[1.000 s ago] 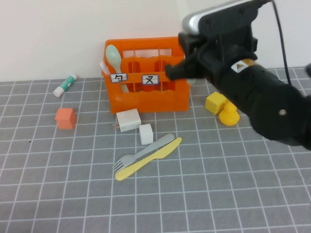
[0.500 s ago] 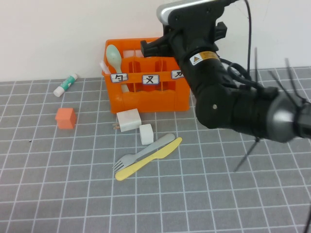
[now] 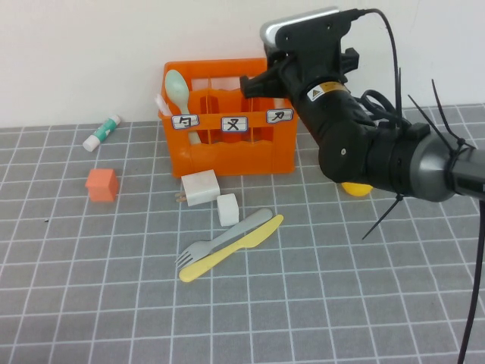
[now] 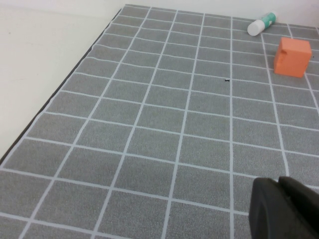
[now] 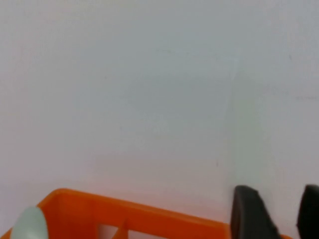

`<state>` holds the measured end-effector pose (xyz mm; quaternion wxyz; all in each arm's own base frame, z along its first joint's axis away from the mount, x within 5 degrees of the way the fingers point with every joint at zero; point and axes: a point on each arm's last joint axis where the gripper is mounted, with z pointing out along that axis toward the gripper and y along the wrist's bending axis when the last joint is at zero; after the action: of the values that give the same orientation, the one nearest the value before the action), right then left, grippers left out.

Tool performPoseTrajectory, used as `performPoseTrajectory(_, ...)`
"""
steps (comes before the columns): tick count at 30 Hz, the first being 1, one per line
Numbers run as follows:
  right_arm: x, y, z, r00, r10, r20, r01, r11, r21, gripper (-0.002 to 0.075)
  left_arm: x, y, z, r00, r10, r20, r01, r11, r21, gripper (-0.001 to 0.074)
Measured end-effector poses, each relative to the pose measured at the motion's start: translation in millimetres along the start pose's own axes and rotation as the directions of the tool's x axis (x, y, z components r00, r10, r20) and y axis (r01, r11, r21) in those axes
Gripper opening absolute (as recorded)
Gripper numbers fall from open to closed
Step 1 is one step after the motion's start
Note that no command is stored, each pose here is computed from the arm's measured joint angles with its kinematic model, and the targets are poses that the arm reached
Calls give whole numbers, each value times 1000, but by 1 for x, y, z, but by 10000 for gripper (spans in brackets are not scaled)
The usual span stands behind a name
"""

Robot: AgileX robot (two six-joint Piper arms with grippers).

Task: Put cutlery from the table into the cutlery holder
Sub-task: Place the knife on the box, then pick up the knife

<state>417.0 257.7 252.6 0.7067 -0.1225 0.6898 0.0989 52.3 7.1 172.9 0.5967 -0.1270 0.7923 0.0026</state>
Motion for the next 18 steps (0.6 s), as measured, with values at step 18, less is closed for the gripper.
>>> performPoseTrajectory(18, -46, 15, -50, 748, -553, -368, 319, 785, -530, 126, 0, 0, 0, 1000, 0, 0, 0, 1000, 0, -1)
